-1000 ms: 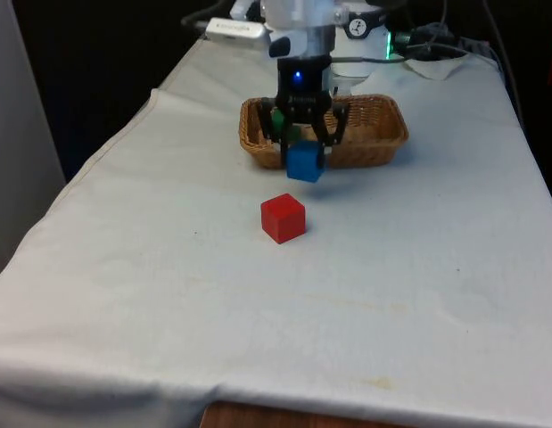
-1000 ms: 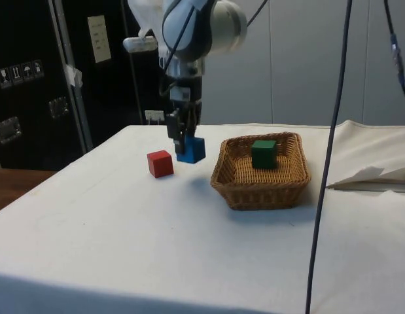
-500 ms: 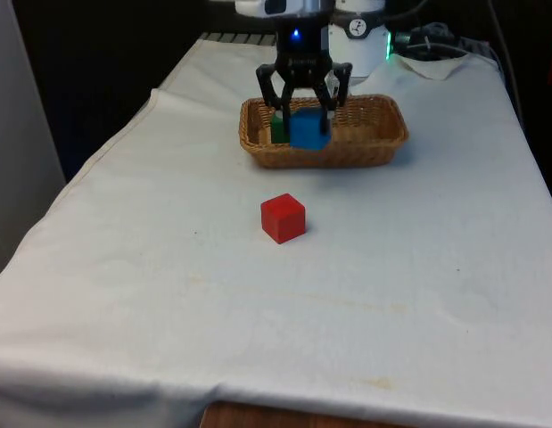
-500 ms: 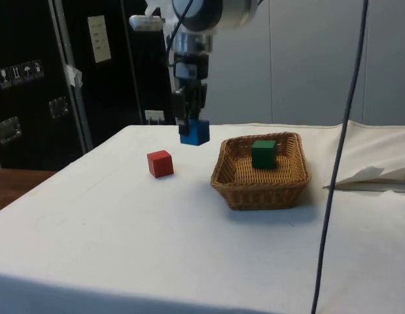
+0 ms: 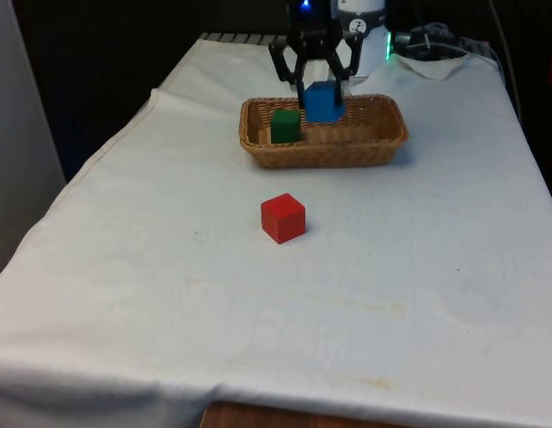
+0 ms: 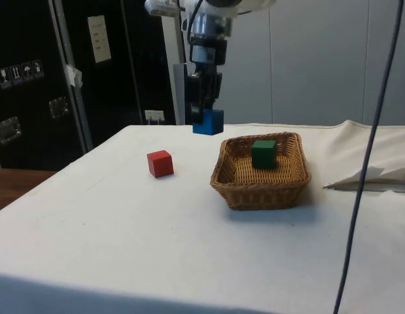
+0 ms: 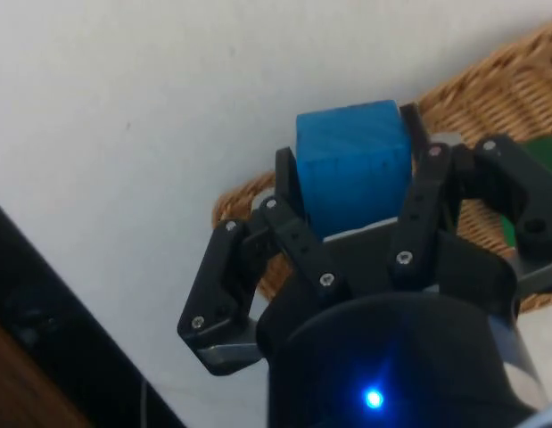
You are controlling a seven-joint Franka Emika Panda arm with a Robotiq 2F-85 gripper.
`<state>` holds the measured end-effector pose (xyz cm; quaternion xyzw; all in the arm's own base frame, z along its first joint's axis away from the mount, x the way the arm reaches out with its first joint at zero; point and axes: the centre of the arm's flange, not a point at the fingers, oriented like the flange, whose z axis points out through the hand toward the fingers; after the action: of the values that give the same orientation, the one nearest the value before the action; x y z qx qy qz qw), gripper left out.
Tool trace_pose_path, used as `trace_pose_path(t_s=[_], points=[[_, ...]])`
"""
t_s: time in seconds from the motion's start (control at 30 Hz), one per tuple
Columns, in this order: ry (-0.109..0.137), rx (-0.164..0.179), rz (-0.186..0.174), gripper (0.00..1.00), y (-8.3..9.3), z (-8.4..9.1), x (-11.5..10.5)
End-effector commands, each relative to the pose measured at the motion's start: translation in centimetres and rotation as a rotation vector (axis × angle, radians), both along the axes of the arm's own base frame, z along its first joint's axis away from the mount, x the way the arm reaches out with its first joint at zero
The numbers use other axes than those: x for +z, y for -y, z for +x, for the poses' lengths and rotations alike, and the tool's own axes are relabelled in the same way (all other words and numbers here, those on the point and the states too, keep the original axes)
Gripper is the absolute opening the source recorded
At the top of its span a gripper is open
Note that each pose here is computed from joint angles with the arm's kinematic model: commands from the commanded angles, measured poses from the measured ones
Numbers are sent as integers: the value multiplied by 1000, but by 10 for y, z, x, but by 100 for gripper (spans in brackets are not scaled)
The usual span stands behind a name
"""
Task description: Pick up exactly two blocks and place them into the basket.
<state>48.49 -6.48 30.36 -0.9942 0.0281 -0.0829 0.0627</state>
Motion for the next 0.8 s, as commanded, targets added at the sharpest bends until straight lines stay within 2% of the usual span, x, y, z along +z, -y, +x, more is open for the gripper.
trace_pose_path(t_s=[0.0, 0.03, 0.23, 0.27, 0.3, 0.47, 0.5, 0.77], points=[[3, 4, 9, 11, -2, -6, 2], [-3, 0, 6, 11, -4, -12, 3], [5, 13, 30, 11, -16, -28, 6], [7, 17, 41, 11, -14, -26, 7], [4, 15, 34, 11, -18, -30, 6], [0, 34, 50, 11, -37, -47, 1], [-5, 39, 58, 11, -35, -45, 4], [-3, 58, 32, 11, -63, -68, -22]])
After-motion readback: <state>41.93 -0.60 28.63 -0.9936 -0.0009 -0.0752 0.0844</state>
